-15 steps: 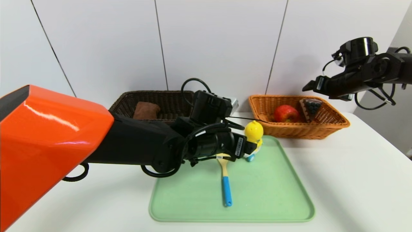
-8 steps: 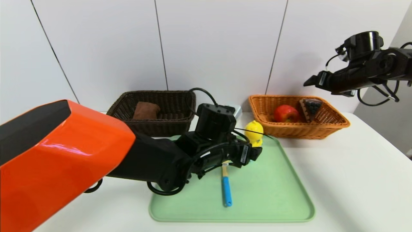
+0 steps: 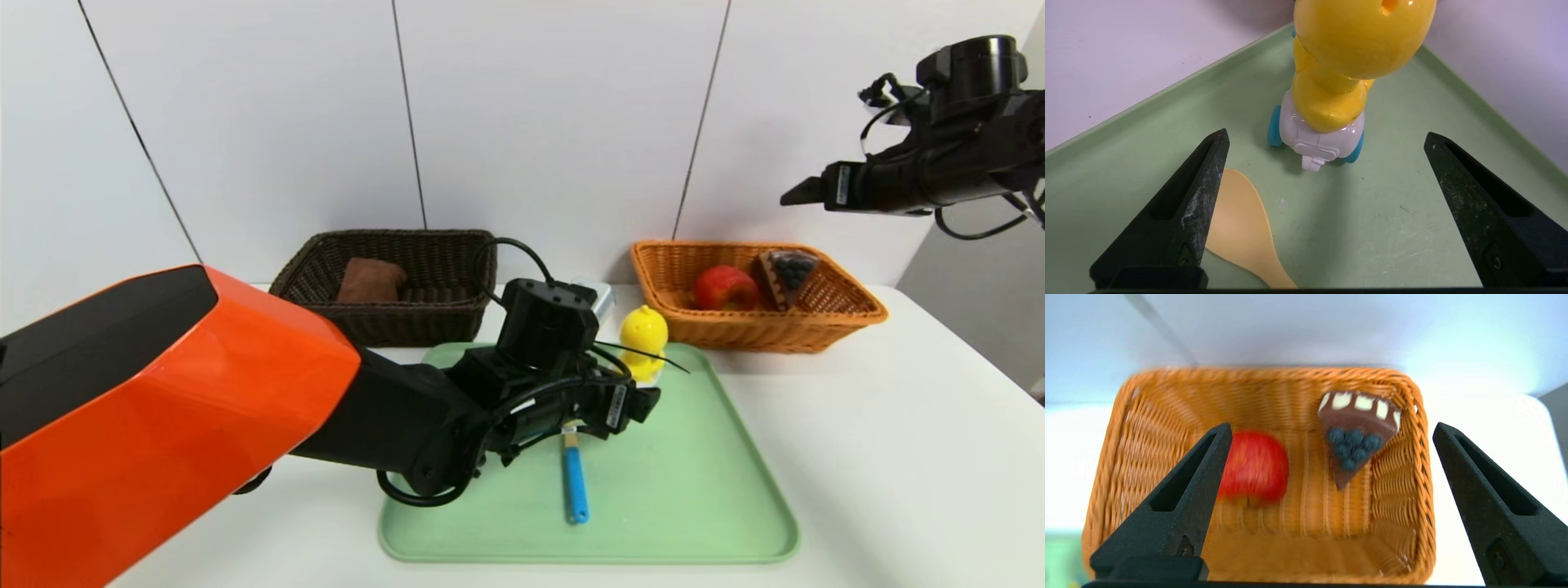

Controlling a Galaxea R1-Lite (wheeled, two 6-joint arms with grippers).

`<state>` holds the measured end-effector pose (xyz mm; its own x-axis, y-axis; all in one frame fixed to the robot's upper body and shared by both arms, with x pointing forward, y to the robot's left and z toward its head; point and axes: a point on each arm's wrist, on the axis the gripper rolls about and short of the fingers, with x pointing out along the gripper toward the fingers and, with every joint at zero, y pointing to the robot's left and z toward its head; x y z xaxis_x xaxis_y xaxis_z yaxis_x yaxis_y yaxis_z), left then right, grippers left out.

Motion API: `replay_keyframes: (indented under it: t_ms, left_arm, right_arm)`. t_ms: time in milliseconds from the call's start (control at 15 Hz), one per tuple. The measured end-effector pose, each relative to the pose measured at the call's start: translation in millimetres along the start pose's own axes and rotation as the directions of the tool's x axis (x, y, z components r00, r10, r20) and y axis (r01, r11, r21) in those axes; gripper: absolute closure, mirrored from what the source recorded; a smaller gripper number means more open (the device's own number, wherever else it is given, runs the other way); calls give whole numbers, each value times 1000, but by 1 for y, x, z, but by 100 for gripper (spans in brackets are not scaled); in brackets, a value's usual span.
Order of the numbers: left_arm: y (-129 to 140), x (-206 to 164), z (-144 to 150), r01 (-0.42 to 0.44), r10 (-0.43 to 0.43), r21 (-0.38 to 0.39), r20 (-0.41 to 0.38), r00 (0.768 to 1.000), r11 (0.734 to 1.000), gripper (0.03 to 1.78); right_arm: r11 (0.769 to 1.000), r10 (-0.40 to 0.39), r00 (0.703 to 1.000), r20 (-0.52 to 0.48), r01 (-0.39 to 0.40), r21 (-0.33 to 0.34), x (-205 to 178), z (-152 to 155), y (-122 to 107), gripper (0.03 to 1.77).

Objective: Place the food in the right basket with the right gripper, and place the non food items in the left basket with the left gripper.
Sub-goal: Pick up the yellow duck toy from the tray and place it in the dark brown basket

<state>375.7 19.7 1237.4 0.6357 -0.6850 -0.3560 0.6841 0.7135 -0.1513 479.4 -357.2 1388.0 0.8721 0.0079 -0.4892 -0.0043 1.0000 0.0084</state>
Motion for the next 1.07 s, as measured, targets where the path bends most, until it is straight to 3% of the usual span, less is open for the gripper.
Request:
replay_keyframes:
  t_ms: [267, 667, 1067]
  left_arm:
    - [1, 2, -1, -4, 4, 22, -2, 1000, 1000, 12]
    - [1, 8, -1, -16, 12, 60, 66, 998, 998, 12]
    - [2, 15, -8, -11, 7, 60, 68, 998, 998, 12]
  right_arm:
    - [995, 52, 998, -27, -54, -80, -30, -14, 14, 11]
    - [994, 71, 996, -56, -75, -80, -68, -37, 21, 10]
    - [994, 71, 995, -69, -76, -77, -98, -63, 22, 10]
